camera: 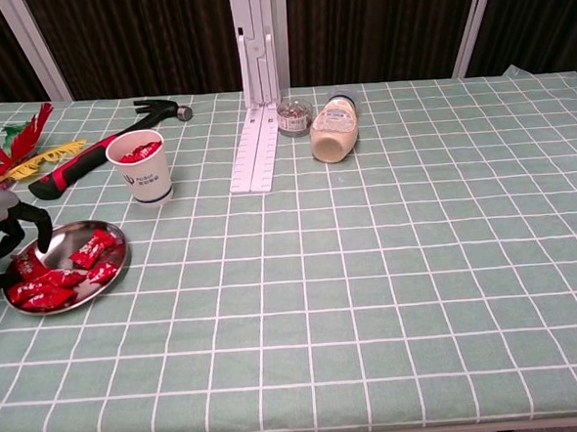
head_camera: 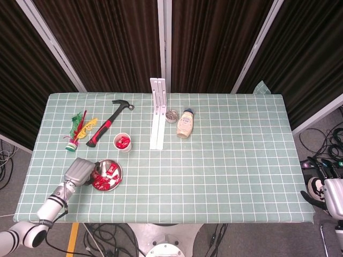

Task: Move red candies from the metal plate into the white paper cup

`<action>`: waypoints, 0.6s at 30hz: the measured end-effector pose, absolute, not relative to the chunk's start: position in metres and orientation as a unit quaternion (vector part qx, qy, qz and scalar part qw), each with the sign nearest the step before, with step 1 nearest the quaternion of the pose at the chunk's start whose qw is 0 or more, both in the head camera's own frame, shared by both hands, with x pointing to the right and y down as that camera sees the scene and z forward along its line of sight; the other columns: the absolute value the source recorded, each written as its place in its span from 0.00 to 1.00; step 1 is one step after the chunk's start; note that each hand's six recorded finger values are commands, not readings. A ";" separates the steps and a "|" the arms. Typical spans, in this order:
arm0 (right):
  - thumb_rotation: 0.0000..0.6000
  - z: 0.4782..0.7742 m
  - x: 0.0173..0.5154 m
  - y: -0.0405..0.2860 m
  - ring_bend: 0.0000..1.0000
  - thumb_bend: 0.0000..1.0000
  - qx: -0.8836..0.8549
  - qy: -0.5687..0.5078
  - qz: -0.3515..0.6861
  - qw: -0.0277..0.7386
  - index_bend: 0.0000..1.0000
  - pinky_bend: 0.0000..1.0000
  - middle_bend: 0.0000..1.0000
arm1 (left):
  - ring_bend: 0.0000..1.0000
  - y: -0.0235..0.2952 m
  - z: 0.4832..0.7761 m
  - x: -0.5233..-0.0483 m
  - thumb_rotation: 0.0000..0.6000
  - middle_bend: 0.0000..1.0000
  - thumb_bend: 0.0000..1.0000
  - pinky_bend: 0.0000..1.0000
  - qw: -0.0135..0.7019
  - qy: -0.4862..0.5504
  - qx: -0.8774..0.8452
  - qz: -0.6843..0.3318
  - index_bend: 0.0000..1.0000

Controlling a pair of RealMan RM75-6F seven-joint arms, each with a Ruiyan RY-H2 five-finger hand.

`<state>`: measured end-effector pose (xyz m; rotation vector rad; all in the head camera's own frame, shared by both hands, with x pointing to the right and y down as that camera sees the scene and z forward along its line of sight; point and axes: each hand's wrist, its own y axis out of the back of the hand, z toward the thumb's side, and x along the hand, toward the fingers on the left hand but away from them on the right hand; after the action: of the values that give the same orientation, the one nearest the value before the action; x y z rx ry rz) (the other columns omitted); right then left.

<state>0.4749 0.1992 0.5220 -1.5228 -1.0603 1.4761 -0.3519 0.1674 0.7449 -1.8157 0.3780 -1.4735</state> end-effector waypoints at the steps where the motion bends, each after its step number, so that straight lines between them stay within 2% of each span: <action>1: 1.00 0.522 0.475 0.199 0.14 0.08 -0.595 -0.414 0.577 0.376 0.12 0.43 0.24 | 0.85 0.167 0.746 -0.351 1.00 0.86 0.29 1.00 0.376 0.149 -0.711 -0.576 0.51; 6: 1.00 0.521 0.475 0.199 0.14 0.08 -0.595 -0.415 0.576 0.377 0.12 0.43 0.24 | 0.85 0.167 0.751 -0.351 1.00 0.86 0.31 1.00 0.368 0.152 -0.713 -0.577 0.56; 11: 1.00 0.521 0.475 0.199 0.14 0.08 -0.594 -0.415 0.578 0.375 0.12 0.43 0.24 | 0.86 0.166 0.754 -0.350 1.00 0.87 0.37 1.00 0.354 0.164 -0.719 -0.576 0.61; 18: 1.00 0.523 0.473 0.198 0.14 0.08 -0.597 -0.411 0.577 0.377 0.12 0.43 0.24 | 0.86 0.152 0.733 -0.341 1.00 0.87 0.37 1.00 0.327 0.226 -0.739 -0.544 0.62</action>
<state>0.4733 0.1979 0.5228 -1.5263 -1.0515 1.4756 -0.3409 0.1515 0.7327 -1.9356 0.5914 -1.4255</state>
